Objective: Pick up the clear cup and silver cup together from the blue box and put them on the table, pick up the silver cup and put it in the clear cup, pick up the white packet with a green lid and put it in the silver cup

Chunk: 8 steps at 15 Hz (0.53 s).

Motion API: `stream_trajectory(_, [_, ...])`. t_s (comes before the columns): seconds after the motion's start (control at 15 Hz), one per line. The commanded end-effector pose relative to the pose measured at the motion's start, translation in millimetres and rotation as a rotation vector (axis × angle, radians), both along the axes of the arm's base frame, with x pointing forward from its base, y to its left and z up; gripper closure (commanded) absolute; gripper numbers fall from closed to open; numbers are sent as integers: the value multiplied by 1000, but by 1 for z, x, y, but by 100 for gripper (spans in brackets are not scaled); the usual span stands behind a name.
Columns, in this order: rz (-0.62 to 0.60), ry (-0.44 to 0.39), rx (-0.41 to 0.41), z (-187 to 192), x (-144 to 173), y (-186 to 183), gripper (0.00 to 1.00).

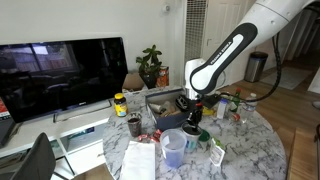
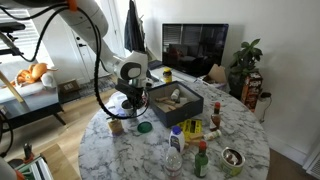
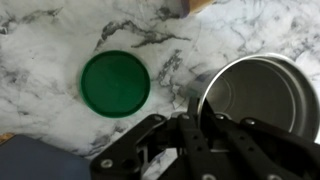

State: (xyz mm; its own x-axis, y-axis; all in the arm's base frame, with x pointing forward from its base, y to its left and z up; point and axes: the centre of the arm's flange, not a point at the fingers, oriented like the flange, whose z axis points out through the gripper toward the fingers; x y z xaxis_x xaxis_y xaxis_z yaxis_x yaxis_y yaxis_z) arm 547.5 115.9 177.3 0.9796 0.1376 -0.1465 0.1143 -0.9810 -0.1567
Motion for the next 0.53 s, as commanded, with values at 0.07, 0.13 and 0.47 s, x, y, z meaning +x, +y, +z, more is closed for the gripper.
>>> stream_trajectory(0.07, [13, -25, -37, 37, -4, 0, 99])
stream_trajectory(0.13, [12, -36, -62, 52, -6, 1, 99])
stream_trajectory(0.47, [-146, -129, -153, 146, -12, 11, 99])
